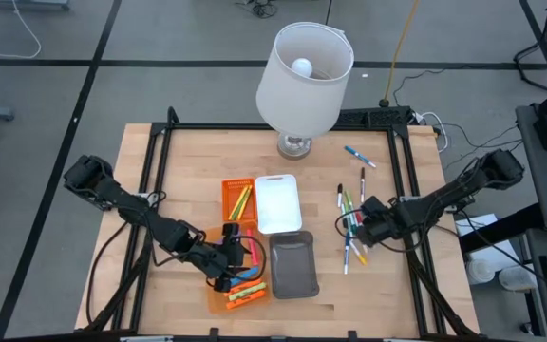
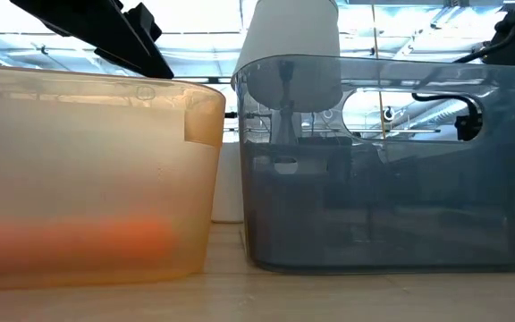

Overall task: Pick & Place Markers
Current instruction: Put the blue large highlighter pen into the transparent orange bin

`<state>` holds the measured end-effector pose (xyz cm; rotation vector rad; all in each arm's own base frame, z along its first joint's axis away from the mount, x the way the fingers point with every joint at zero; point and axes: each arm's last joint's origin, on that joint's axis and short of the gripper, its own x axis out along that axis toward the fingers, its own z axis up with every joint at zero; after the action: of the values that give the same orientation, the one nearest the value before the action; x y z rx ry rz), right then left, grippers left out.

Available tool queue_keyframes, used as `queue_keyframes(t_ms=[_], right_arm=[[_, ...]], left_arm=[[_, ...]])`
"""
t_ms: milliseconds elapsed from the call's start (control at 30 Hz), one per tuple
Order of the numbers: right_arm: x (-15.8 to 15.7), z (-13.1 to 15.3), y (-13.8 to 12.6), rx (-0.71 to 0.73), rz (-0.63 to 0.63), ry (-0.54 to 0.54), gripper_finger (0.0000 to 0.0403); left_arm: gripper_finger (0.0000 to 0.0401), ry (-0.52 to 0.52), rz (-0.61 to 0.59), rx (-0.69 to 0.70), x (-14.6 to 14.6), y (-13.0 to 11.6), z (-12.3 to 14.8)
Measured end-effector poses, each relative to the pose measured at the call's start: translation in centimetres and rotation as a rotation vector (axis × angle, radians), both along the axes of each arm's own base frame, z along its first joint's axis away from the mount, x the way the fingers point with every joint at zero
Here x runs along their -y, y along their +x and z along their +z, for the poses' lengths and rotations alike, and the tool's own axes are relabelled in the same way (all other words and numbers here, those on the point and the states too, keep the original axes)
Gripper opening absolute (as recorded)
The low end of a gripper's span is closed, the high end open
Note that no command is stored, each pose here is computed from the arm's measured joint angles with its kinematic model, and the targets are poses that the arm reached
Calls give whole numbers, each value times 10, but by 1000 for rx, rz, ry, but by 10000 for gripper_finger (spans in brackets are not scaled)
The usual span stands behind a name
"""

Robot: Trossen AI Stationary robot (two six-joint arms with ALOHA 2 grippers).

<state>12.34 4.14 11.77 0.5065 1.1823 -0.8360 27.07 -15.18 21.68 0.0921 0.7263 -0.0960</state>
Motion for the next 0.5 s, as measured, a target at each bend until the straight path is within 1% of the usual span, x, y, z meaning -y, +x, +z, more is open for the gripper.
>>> queue_keyframes(t_ms=[133, 233, 333, 367, 500], right_arm=[[3, -1, -1, -26, -29, 15, 95], [5, -1, -1, -16, -82, 23, 72], [6, 0, -1, -9, -93, 25, 47], [7, 1, -2, -3, -93, 21, 47], [9, 11, 0, 70, -60, -61, 47]], left_arm=[[202, -1, 0, 1, 0, 0, 0], [203, -2, 0, 3, 0, 0, 0], [202, -3, 0, 4, 0, 0, 0], [203, -3, 0, 5, 0, 0, 0], [202, -3, 0, 6, 0, 0, 0]])
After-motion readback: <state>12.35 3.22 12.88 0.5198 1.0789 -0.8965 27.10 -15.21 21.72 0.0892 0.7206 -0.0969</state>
